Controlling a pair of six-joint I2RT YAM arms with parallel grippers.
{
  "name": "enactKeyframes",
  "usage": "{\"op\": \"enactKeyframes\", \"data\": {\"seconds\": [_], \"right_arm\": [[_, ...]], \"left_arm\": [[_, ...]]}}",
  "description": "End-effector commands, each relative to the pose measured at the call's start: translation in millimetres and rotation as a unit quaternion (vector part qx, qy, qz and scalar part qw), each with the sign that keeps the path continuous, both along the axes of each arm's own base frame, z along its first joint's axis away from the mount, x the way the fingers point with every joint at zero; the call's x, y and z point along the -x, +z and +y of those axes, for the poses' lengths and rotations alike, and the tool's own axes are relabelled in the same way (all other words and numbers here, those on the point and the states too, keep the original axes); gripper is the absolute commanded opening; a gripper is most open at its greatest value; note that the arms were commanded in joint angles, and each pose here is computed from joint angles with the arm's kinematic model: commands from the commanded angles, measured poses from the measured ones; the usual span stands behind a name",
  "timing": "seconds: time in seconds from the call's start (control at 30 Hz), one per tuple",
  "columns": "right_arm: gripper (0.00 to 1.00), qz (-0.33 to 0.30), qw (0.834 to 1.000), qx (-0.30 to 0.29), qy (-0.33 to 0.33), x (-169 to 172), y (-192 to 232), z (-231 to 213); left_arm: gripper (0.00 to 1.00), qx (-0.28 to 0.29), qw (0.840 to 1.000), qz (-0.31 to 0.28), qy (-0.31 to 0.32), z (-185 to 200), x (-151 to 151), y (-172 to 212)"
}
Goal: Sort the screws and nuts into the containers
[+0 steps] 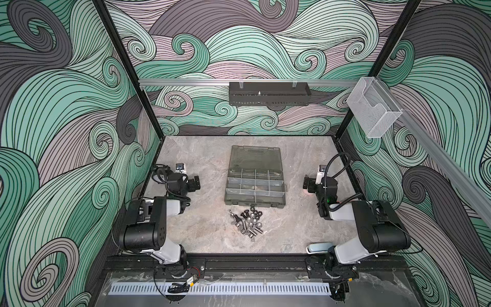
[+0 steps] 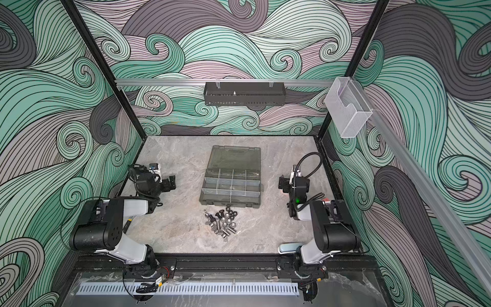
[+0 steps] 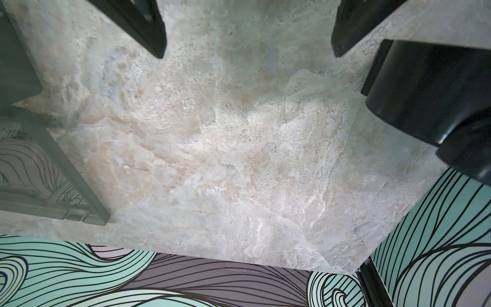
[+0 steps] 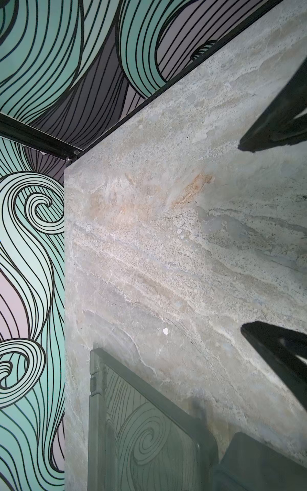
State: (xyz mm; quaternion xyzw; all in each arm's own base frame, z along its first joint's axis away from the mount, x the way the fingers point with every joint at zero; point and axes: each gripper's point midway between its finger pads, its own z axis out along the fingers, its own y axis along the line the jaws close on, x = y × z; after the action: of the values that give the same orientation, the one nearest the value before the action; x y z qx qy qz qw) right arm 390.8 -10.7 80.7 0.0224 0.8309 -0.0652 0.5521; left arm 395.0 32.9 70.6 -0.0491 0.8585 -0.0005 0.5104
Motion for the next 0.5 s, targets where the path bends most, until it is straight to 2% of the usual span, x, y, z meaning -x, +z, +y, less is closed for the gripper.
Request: {"op": "enactKeyframes", "data": {"seconds": [0.0, 0.47], "right_arm": [[0.99, -0.021, 1.000, -0.006, 0.001, -5.2, 12.9, 0.6], [0.99, -0.022, 1.000, -0.006, 0.001, -5.3, 13.4, 0.8]], "left_arm": [[0.99, -0.001, 1.000, -0.012, -0.009, -3.5, -4.9, 11.2], [0.99, -0.001, 1.000, -0.013, -0.009, -3.4, -5.4, 12.0]]}}
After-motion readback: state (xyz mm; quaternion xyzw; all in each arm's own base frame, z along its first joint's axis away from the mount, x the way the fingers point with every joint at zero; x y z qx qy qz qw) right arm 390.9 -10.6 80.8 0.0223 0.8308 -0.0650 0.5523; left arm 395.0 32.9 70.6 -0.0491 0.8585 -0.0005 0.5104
